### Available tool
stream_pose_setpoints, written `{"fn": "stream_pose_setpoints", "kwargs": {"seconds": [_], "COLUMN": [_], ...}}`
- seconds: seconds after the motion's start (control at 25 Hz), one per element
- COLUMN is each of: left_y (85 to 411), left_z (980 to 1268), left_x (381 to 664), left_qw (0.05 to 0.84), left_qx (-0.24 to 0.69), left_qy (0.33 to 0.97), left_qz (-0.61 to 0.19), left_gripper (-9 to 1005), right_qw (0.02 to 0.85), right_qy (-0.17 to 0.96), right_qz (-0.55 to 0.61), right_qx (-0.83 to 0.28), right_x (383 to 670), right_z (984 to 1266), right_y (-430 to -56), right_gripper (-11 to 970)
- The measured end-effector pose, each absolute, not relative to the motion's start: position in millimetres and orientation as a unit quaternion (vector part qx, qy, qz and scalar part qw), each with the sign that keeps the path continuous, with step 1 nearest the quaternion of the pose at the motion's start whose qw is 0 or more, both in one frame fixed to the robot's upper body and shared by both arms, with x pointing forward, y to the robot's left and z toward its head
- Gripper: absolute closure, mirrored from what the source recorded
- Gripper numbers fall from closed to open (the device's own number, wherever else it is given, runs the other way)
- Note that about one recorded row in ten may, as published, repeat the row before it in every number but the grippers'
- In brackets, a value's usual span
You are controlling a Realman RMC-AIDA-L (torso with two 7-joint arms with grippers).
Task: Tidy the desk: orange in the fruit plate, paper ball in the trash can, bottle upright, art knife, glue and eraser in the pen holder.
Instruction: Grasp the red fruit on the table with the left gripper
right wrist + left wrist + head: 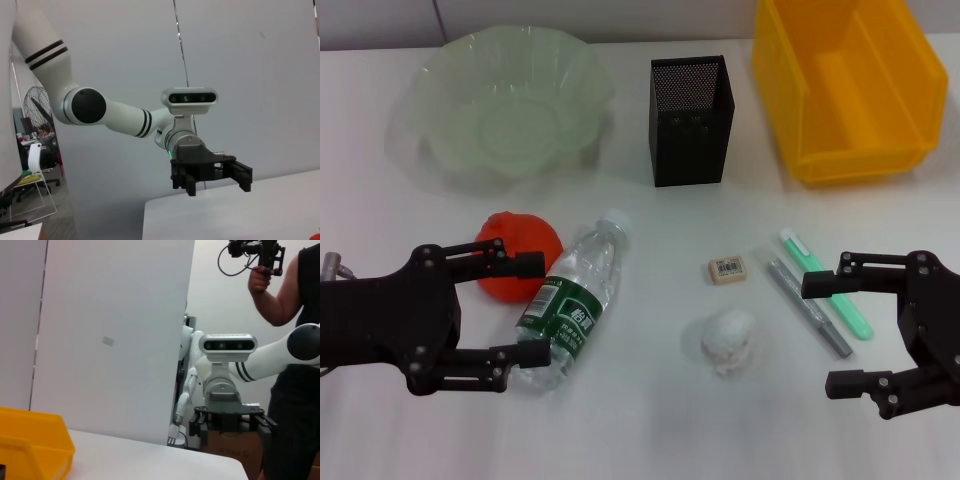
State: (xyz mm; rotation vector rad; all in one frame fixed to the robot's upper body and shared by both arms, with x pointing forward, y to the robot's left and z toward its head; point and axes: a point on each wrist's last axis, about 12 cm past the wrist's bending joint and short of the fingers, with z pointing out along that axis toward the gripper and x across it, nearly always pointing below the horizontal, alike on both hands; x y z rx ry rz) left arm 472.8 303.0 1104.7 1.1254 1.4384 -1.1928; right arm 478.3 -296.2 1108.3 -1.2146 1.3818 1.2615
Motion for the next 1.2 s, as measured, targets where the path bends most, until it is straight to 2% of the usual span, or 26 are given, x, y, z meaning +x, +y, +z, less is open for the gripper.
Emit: {"fn": "stream_pose_setpoints", "kwargs": {"seconds": [0.64,0.84,0.88,0.92,1.2], "left_y": [305,315,315,318,313], "left_z": [1104,1089,1089,1080,1065], "left_x": [478,504,504,515,528], "left_qw": [0.470,0.487,0.487,0.489,0.475], "left_qx": [0.448,0.379,0.379,0.353,0.339], "left_qy": [0.598,0.689,0.689,0.722,0.758], "left_qz": [-0.469,-0.380,-0.380,-0.340,-0.290], "left_gripper": [209,213,214,215,222], "right_qw": [0.441,0.444,0.444,0.445,0.446], "right_qy": [0.560,0.571,0.573,0.575,0.580], "right_qz": [0.507,0.499,0.498,0.497,0.496], "right_qx": [-0.485,-0.477,-0.476,-0.474,-0.467], "right_x": [478,479,479,479,478], "right_z": [1106,1101,1100,1099,1095], "right_y": [-296,-293,-293,-291,-290], "right_gripper": [133,133,134,134,135]}}
